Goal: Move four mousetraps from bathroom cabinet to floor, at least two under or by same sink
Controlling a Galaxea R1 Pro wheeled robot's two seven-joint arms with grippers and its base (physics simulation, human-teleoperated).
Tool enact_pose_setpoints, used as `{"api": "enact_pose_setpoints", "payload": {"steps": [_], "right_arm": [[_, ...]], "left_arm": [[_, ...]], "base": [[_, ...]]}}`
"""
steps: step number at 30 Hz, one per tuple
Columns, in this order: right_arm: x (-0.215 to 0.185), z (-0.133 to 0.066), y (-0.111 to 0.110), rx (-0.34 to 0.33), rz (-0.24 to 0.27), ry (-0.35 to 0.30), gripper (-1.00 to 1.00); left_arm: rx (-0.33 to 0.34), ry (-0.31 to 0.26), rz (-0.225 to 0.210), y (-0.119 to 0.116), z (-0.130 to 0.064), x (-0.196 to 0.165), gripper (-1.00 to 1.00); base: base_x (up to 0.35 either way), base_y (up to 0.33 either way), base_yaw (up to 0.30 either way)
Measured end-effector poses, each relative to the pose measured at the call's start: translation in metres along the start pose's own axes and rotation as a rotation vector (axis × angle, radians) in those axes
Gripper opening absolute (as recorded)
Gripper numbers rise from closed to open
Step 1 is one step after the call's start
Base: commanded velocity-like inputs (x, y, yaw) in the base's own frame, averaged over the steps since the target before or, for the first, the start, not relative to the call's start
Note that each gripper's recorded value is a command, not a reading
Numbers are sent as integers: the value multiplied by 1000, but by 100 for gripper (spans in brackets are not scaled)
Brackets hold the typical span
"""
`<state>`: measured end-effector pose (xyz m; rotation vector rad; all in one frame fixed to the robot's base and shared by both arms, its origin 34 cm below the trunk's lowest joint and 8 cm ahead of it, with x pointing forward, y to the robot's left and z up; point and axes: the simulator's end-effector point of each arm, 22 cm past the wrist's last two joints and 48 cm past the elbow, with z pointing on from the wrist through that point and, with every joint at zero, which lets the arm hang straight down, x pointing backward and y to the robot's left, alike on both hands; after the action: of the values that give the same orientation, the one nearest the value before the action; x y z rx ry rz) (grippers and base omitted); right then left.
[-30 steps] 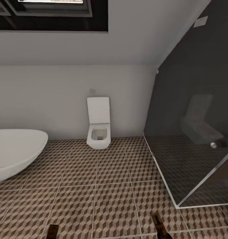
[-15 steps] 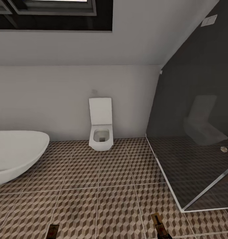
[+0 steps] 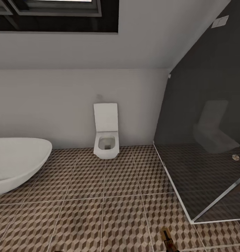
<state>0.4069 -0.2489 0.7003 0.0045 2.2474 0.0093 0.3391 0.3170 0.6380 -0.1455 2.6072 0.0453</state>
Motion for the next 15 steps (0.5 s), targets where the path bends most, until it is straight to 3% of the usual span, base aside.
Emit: {"api": "enact_pose_setpoints", "payload": {"steps": [1,4,8,9,12,15], "right_arm": [[6,1,0,3,-4,32,-100],[10,14,1,10,-30,118,-100],[-32,47,8,13,-56,137,-100],[-58,60,12,15,-65,127,-100],[-112,83,26,20,-75,100,-100],[-149,98,48,10,-82,85,-100]], "left_arm": [[13,101,-20,-7,2,17,-100],[9,184,-45,-19,10,15,-100],[-75,202,-55,-34,21,-19,-100],[-106,220,-39,-44,25,-42,-100],[-100,239,29,-68,36,-110,-100],[-94,211,64,-80,43,-177,-100]], "base": [[0,0,0],[0,0,0],[0,0,0],[0,0,0],[0,0,0],[0,0,0]]}}
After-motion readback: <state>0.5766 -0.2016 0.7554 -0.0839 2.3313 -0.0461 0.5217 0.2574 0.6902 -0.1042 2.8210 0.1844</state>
